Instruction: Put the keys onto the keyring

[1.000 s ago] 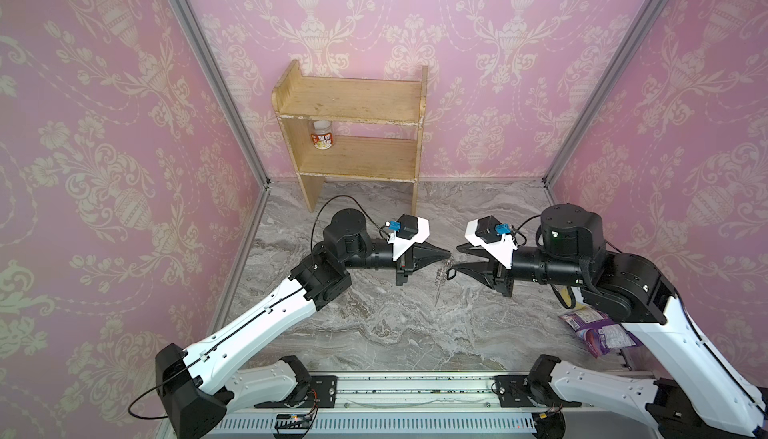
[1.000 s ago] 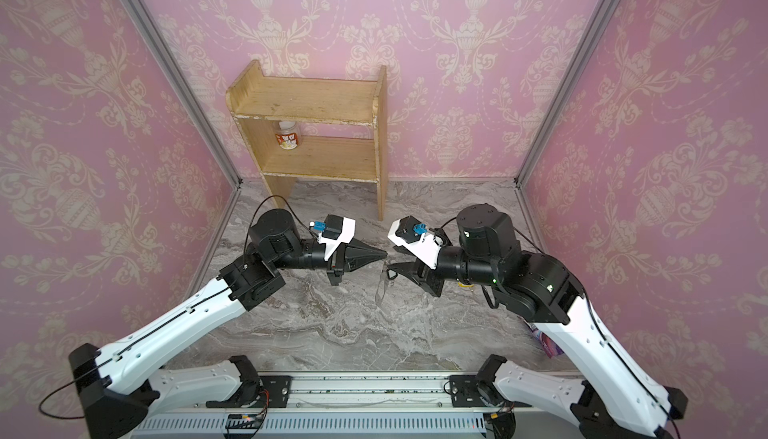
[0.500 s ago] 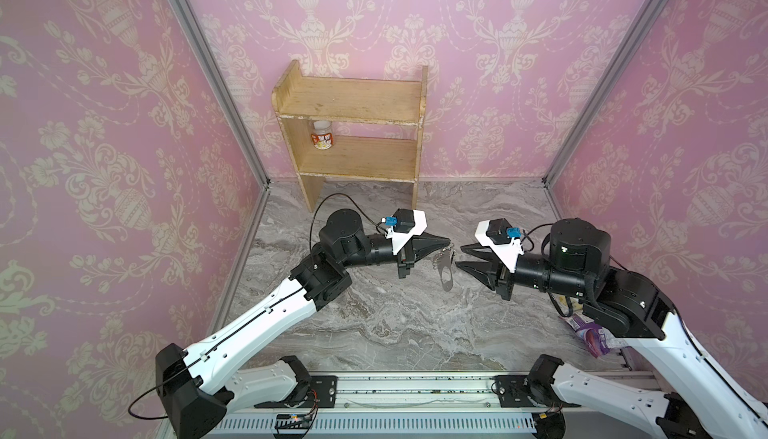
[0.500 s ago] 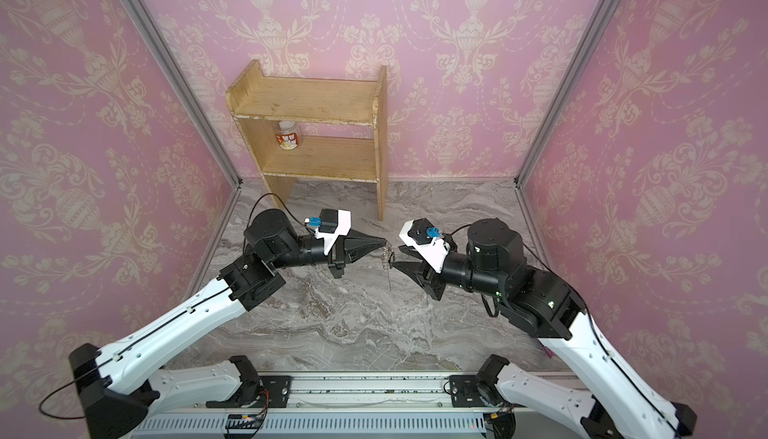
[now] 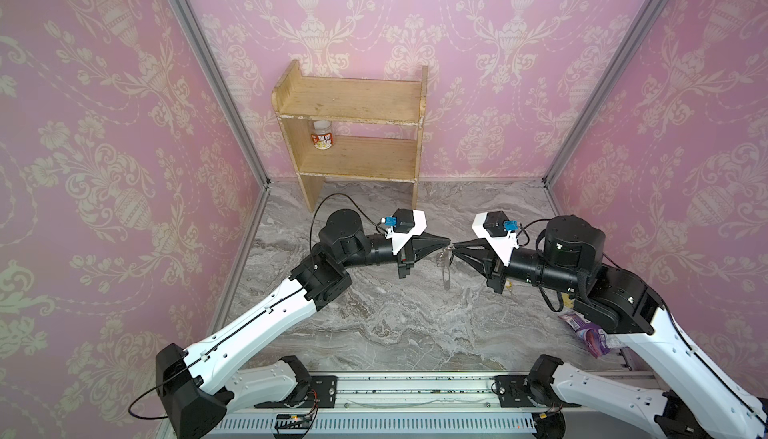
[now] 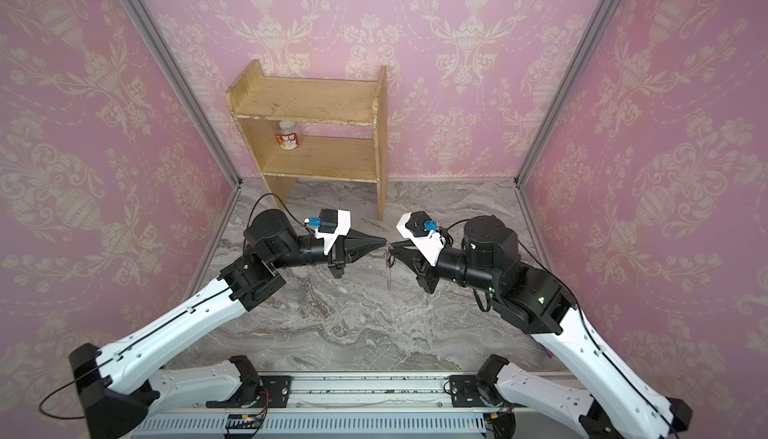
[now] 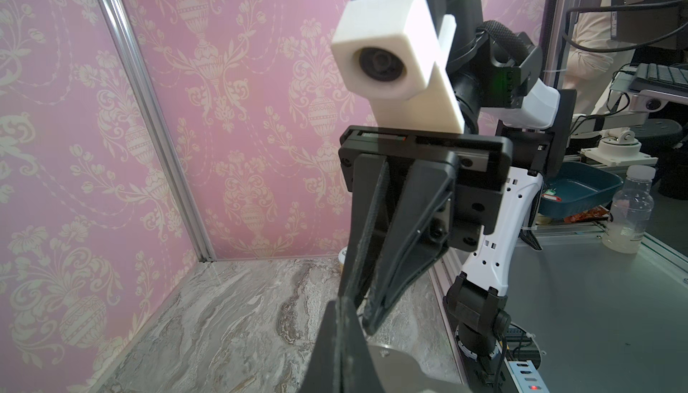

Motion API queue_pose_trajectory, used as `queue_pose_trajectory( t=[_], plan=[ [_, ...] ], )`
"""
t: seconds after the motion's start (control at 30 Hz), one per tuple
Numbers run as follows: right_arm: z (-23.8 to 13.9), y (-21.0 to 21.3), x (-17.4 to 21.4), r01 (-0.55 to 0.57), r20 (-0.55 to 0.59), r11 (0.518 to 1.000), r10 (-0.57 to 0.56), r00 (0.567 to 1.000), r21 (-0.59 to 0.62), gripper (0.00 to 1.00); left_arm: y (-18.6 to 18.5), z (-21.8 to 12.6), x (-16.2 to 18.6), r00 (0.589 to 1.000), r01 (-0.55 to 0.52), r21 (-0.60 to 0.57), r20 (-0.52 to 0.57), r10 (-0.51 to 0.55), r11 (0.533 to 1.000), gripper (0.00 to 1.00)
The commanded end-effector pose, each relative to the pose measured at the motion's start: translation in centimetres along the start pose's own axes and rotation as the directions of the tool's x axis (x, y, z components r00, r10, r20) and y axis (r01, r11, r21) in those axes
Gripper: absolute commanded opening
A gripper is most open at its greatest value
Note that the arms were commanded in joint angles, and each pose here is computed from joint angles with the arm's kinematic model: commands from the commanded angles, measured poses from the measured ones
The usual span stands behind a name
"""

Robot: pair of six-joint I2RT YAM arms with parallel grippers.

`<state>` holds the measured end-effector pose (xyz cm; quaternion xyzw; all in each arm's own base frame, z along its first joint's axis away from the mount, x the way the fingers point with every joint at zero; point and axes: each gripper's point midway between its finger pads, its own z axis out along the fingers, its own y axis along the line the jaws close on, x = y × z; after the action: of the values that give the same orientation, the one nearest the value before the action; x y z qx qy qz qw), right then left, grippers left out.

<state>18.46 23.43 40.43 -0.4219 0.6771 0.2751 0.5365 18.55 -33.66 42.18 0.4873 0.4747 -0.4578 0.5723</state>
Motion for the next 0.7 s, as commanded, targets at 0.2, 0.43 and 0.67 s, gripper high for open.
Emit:
queue_pose_trajectory(
  t=[0.2,0.43,0.67],
  plan=[
    [0.23,0.21,0.34,-0.018,-0.018,1.000,0.018,1.000,-0.019,0.17,-0.20,-0.41,-1.43,0.999,-0.024,-0.018,0.046,0.025,1.000,0.00],
    [-0.08,0.19,0.52,-0.021,-0.018,1.000,0.021,1.000,-0.011,0.17,-0.22,-0.52,-1.54,0.998,-0.027,-0.024,0.047,0.028,0.999,0.00],
    [-0.18,0.17,0.73,-0.025,-0.025,1.000,0.025,0.999,-0.007,0.14,-0.18,-0.61,-1.64,0.998,-0.030,-0.029,0.050,0.032,0.999,0.00]
  ],
)
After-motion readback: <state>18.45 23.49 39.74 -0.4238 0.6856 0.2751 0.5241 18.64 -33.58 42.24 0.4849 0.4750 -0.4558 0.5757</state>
